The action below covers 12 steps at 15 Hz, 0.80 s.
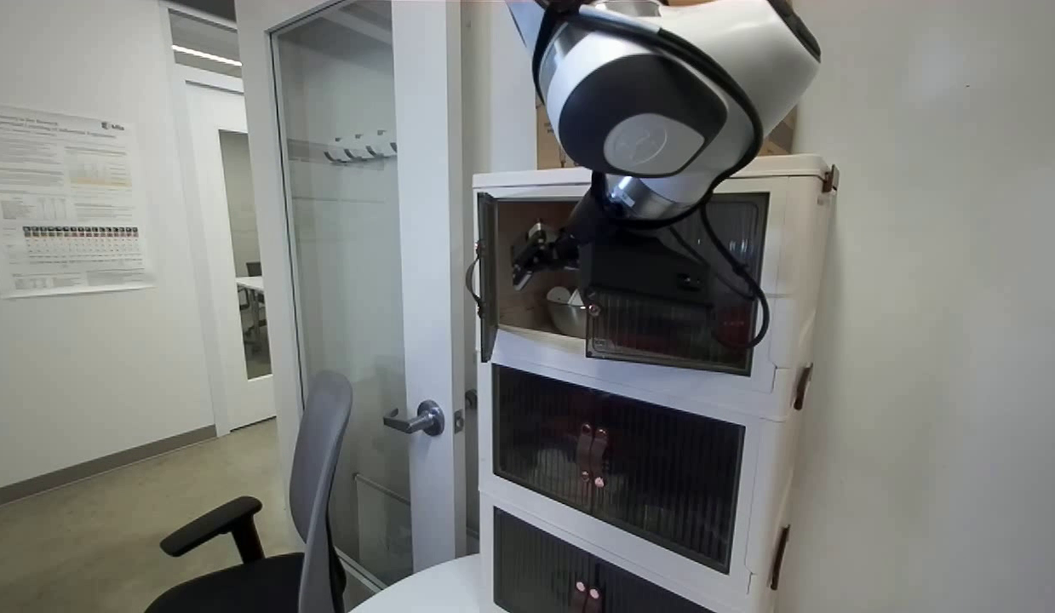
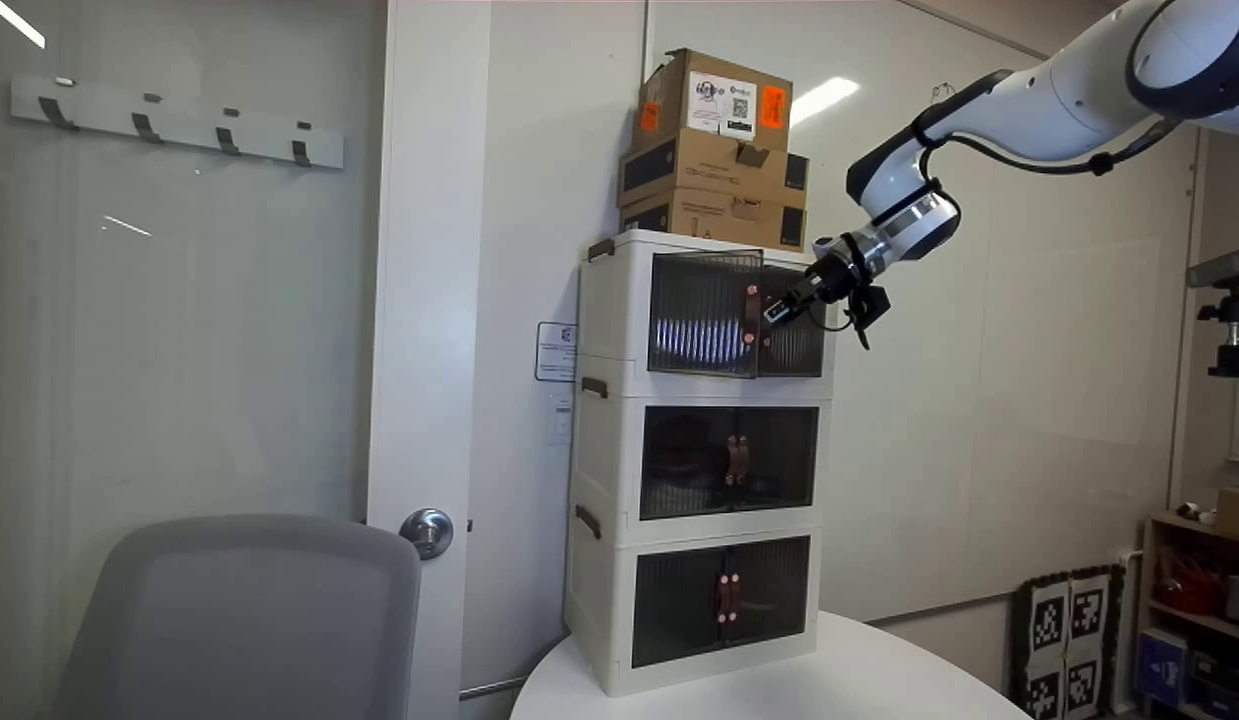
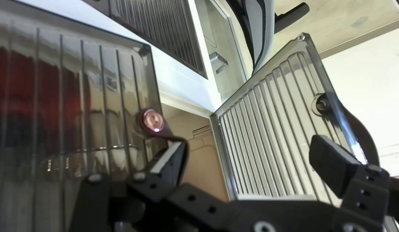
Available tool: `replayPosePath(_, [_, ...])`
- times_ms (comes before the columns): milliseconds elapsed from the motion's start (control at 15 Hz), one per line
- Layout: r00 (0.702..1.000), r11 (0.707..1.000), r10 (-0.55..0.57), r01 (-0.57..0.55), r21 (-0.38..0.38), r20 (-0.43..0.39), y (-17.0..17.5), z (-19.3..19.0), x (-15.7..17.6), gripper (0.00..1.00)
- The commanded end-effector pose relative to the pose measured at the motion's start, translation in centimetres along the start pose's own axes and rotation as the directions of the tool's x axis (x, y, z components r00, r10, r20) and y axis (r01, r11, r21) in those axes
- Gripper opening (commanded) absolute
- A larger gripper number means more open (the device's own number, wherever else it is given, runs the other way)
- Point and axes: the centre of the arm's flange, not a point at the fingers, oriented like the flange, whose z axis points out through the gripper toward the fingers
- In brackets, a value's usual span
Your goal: Open the top left and right cabinet doors, respectively
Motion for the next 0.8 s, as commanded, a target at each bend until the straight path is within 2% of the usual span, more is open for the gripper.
replayPosePath(0, [0.995,0.997,0.075,-0.075,-0.001,0.070,-4.2,2.8,-1.0,1.00])
replayPosePath(133, [0.990,0.992,0.111,-0.106,-0.065,0.089,-5.2,2.3,-1.5,1.00])
replayPosePath(333, [0.970,0.969,0.211,-0.192,-0.155,0.120,-6.8,1.7,-2.1,1.00])
replayPosePath(600, [0.953,0.930,0.281,-0.240,-0.280,0.116,-9.2,0.3,-3.0,1.00])
replayPosePath(733, [0.950,0.900,0.295,-0.241,-0.363,0.100,-10.4,-0.7,-3.3,1.00])
